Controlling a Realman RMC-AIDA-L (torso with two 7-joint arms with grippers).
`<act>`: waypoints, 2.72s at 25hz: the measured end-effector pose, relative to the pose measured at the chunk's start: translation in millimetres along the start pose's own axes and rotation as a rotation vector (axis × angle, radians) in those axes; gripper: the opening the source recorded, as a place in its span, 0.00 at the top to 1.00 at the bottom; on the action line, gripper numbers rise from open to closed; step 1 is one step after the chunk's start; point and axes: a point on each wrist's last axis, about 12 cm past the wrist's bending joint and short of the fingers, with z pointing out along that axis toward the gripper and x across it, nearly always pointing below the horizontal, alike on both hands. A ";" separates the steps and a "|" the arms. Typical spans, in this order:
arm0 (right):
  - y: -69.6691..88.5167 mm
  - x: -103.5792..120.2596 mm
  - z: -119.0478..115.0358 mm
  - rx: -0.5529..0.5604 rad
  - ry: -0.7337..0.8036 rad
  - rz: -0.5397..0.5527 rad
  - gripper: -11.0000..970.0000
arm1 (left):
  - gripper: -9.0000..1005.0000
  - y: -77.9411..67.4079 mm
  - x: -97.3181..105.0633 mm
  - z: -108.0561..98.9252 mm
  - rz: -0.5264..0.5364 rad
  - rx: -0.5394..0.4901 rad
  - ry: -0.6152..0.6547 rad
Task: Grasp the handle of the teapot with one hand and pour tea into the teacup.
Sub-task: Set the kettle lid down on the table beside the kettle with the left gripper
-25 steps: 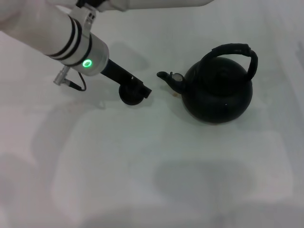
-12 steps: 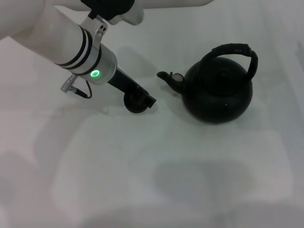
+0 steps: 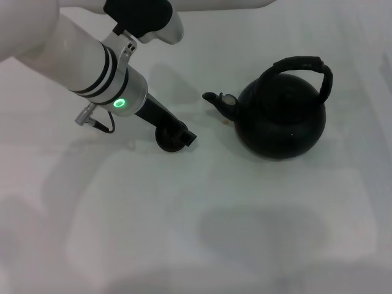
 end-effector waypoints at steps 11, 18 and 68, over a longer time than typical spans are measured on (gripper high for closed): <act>0.1 0.0 0.0 0.000 0.000 0.000 0.10 | 0.34 -0.3 -3.1 2.6 0.012 -0.015 -0.018; 0.2 -0.2 0.2 -0.001 -0.001 0.001 0.10 | 0.34 -1.7 -2.8 4.3 0.020 -0.017 -0.016; 3.0 0.7 -1.5 -0.019 0.001 -0.009 0.10 | 0.12 -16.4 -26.0 -27.6 0.061 -0.025 -0.158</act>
